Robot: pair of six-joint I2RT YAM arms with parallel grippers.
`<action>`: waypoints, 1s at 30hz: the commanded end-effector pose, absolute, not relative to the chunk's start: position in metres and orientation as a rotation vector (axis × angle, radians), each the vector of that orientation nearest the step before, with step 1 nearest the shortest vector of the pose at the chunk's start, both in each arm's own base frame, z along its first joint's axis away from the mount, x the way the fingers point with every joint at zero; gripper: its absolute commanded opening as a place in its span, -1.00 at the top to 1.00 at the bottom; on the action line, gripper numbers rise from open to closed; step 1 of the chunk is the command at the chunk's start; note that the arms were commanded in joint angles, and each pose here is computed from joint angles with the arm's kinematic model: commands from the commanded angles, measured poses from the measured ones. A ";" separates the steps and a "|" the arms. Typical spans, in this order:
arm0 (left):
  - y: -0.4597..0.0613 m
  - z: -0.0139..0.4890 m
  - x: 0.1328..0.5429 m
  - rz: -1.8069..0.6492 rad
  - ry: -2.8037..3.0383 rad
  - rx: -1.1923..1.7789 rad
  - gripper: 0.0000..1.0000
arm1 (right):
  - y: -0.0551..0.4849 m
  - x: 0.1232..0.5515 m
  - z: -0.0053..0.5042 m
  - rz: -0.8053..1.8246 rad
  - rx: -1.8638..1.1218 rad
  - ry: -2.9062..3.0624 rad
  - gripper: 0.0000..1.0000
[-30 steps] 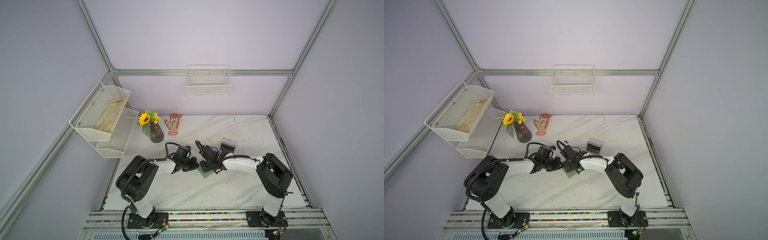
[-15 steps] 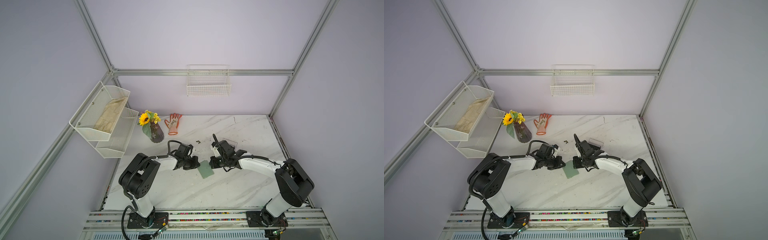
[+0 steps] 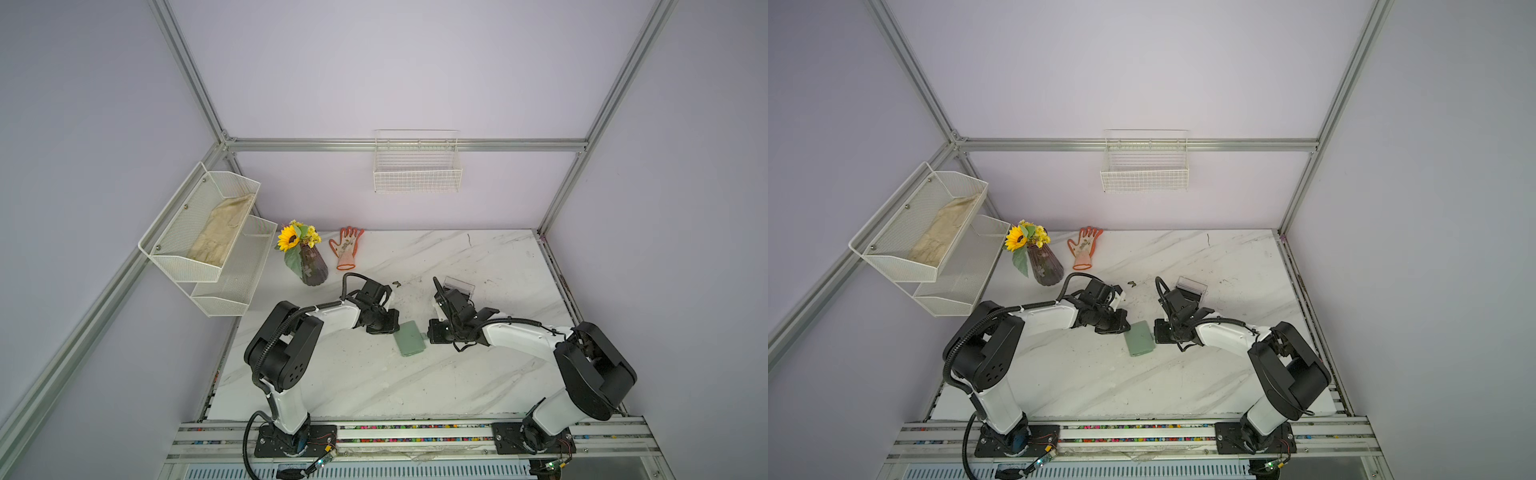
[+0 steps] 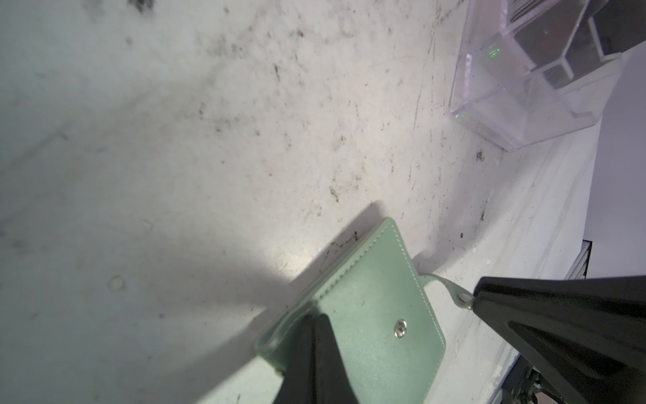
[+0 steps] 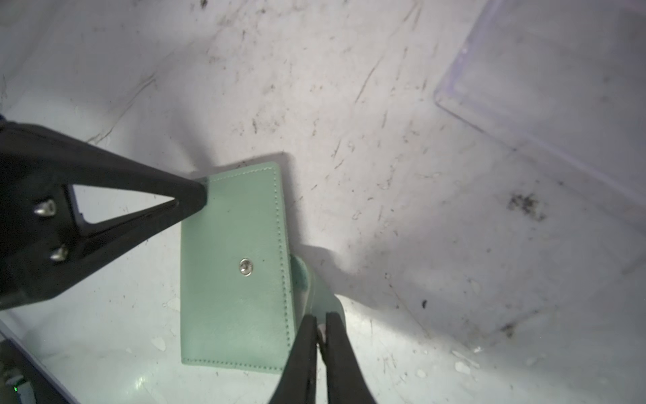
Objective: Insert credit cards into a card holder
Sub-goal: Open the card holder at the center of the board.
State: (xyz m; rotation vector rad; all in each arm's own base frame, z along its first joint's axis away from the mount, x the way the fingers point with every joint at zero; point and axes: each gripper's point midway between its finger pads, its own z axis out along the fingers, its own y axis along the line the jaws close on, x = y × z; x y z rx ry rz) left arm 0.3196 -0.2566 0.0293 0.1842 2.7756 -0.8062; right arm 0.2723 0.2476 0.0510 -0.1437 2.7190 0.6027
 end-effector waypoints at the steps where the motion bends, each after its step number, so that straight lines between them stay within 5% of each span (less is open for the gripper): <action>1: -0.234 0.015 0.339 -0.589 2.789 0.195 1.00 | 0.236 0.279 0.066 0.527 -0.143 2.679 0.60; 13: -0.236 0.022 0.342 -0.578 2.785 0.226 1.00 | 0.277 0.280 0.148 0.807 -0.262 2.488 0.49; 30: -0.235 0.016 0.339 -0.580 2.804 0.225 1.00 | 0.305 0.262 0.068 0.760 -0.303 2.652 0.61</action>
